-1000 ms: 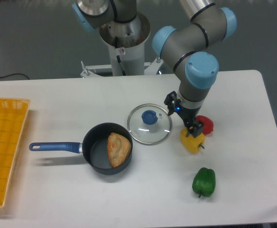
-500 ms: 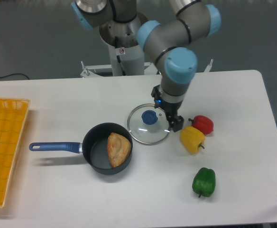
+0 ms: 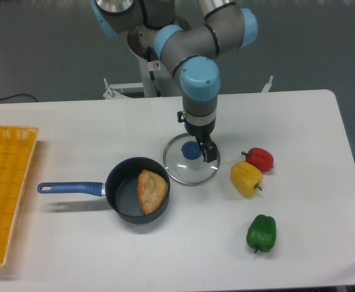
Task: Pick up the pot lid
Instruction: 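Move the gripper over the glass lid's blue knob and lower it, then close the gripper around the blue knob of the glass lid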
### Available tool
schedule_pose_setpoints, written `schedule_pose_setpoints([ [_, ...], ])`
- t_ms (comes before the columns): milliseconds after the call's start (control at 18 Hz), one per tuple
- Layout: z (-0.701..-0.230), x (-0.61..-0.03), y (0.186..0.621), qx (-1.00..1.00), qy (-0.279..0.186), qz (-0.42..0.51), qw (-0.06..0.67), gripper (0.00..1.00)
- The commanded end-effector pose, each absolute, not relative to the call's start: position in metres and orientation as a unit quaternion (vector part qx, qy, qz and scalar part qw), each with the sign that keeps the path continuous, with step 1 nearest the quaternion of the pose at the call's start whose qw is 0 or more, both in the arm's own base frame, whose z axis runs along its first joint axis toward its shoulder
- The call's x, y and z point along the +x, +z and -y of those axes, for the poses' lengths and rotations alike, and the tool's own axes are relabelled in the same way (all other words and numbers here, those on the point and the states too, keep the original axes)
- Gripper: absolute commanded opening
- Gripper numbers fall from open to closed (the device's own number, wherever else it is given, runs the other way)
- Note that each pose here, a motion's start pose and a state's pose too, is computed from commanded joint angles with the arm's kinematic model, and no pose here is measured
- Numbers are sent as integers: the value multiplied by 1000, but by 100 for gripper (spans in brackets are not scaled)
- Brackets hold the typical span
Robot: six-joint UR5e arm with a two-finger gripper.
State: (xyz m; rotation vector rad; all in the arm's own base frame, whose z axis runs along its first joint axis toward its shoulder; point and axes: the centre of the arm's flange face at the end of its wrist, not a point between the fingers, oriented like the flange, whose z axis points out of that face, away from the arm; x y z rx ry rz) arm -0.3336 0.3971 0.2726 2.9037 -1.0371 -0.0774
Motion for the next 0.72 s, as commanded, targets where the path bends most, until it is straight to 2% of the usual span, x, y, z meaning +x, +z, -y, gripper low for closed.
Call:
schedule_pose_setpoints([
  [722,-398,-329,241,939,-7,342,32,100],
])
